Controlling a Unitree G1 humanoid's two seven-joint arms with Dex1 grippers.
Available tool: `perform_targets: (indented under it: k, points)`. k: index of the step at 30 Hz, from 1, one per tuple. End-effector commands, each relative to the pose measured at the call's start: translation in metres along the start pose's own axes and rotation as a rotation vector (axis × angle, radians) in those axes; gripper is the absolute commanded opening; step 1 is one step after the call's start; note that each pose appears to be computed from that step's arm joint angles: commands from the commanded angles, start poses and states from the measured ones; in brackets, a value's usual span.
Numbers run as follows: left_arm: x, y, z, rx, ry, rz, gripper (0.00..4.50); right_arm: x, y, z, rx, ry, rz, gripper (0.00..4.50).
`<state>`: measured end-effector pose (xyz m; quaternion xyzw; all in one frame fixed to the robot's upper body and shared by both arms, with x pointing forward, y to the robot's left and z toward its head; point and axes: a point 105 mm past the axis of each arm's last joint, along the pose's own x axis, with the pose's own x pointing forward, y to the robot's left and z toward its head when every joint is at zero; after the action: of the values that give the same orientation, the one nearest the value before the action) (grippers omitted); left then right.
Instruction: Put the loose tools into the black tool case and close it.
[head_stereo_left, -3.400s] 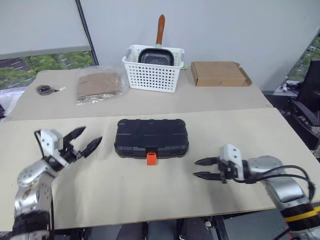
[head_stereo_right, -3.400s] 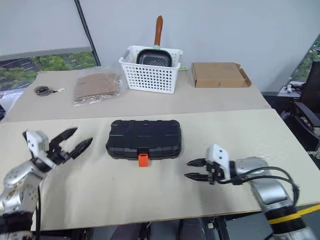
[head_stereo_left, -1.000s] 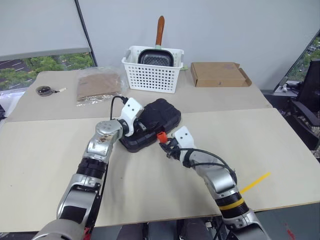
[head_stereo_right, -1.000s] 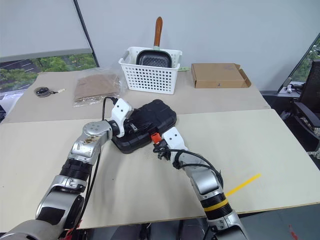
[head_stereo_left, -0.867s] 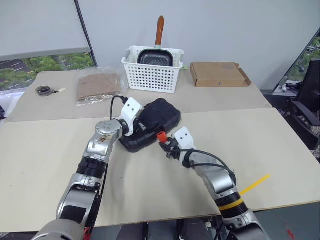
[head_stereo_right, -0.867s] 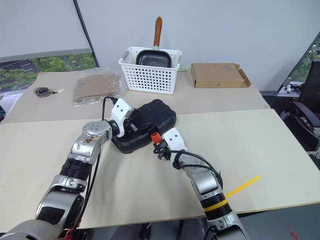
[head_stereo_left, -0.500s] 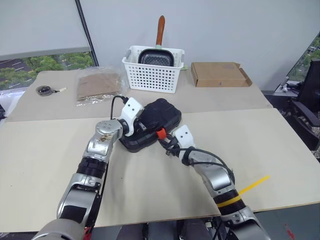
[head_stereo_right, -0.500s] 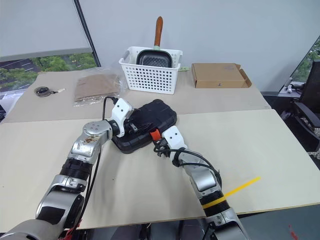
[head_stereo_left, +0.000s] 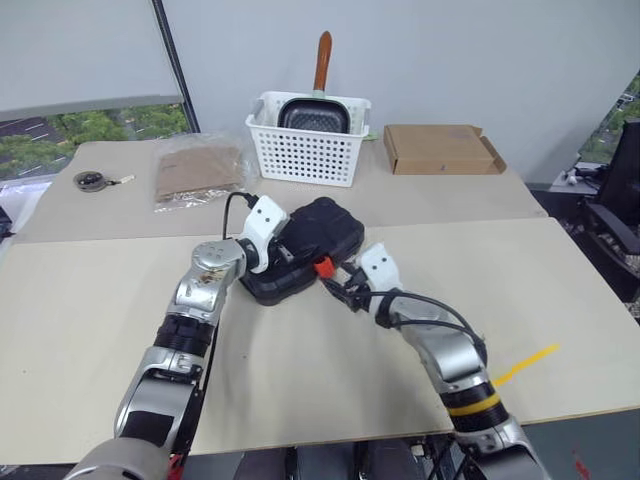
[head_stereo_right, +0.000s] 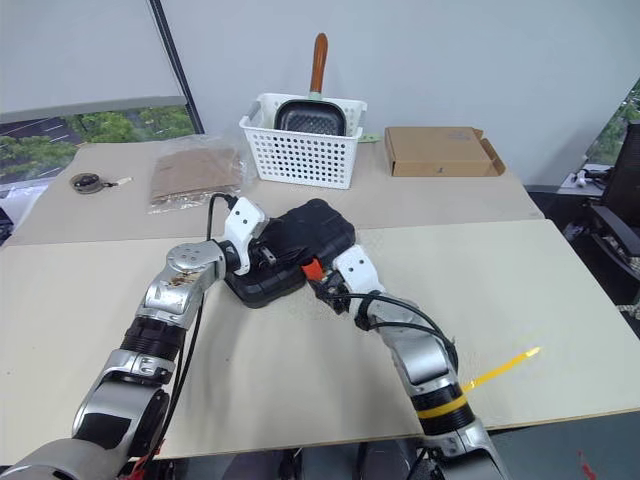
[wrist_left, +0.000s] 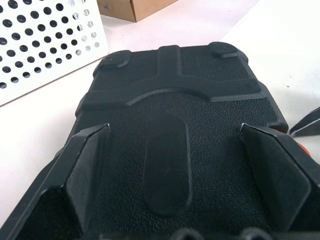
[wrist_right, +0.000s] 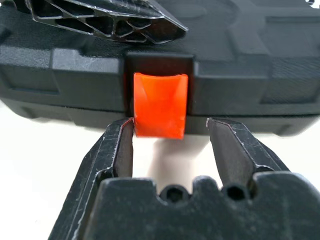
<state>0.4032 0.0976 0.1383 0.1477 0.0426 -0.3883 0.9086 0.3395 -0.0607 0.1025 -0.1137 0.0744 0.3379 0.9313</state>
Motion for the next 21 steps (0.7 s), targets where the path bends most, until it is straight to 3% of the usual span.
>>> perform_targets:
  k: [1, 4, 7, 21]
  points:
    - [0.003, -0.015, -0.043, -0.059, 0.143, -0.034, 4.50, -0.005, 0.002, 0.016, 0.009, -0.046, 0.005, 2.02]
    - [0.004, -0.015, -0.042, -0.060, 0.141, -0.037, 4.50, -0.001, 0.005, 0.017, 0.004, -0.042, 0.014, 0.89]
    - [0.004, -0.015, -0.042, -0.060, 0.140, -0.037, 4.50, 0.006, 0.005, 0.022, 0.001, -0.052, 0.017, 0.04]
    - [0.004, -0.020, -0.045, -0.069, 0.143, -0.047, 4.50, 0.031, 0.009, 0.044, -0.020, -0.114, 0.039, 0.04]
